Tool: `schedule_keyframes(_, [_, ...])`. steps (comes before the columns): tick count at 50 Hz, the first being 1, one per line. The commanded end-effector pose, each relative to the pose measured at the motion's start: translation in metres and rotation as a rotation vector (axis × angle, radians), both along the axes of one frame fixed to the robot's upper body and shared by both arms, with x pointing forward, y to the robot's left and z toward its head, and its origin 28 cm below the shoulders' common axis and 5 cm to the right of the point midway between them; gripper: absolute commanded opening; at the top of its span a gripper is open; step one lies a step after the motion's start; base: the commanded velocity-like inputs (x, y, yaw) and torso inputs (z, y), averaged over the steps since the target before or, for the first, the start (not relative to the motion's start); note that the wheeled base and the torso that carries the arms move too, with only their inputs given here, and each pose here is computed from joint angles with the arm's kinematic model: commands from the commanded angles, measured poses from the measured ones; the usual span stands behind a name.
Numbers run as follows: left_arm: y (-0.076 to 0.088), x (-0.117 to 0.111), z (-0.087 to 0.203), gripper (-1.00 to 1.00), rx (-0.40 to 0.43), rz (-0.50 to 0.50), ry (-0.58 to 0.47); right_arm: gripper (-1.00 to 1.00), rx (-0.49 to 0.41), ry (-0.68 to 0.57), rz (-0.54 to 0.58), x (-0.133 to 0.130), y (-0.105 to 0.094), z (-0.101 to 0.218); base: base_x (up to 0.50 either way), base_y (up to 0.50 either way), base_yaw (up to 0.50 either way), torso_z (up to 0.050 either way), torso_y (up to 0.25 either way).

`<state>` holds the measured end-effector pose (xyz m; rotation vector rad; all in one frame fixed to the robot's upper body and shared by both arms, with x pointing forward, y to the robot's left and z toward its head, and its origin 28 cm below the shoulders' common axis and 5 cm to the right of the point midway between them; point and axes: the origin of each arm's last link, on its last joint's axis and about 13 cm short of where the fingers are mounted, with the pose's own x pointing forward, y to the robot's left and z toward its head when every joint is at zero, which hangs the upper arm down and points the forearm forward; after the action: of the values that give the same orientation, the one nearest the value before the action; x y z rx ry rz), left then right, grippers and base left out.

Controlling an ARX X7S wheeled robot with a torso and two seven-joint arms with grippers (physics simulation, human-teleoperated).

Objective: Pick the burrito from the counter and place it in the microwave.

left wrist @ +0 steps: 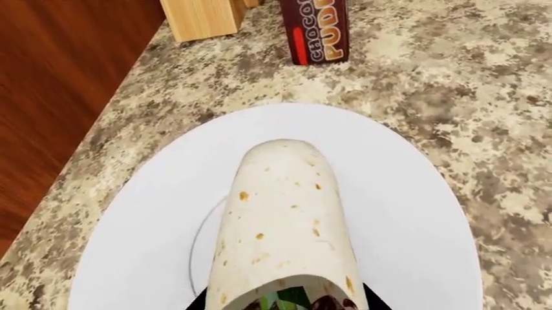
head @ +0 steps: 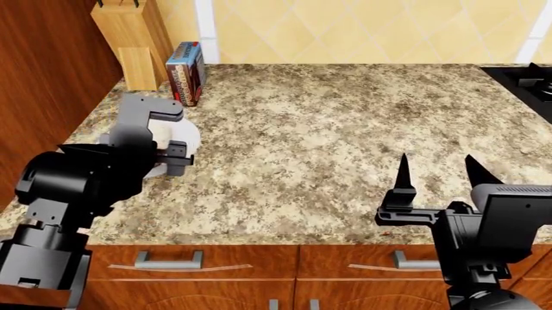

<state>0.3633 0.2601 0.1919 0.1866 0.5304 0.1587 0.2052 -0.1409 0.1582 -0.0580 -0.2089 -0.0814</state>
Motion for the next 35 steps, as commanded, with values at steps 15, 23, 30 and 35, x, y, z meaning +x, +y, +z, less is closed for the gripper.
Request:
schedule_keyframes(15, [-0.005, -0.009, 0.049, -1.00, 0.010, -0.050, -0.308, 1.00, 0.031, -0.018, 0.011, -0.002, -0.001, 0.001, 0.00, 0.00, 0.00, 0.000, 0.001])
schedule_keyframes(23, [-0.013, -0.041, 0.071, -1.00, -0.001, -0.104, -0.432, 1.00, 0.035, -0.019, 0.014, -0.002, -0.001, 0.001, 0.00, 0.00, 0.00, 0.000, 0.000])
schedule_keyframes(30, [-0.019, -0.079, 0.064, -1.00, -0.080, -0.146, -0.494, 1.00, 0.022, -0.012, 0.014, -0.003, 0.001, 0.000, 0.00, 0.00, 0.00, 0.000, 0.000])
schedule_keyframes(35, [-0.022, -0.105, 0.048, -1.00, -0.136, -0.169, -0.504, 1.00, 0.014, 0.020, 0.004, -0.002, 0.004, -0.001, -0.23, 0.01, 0.00, 0.000, 0.000])
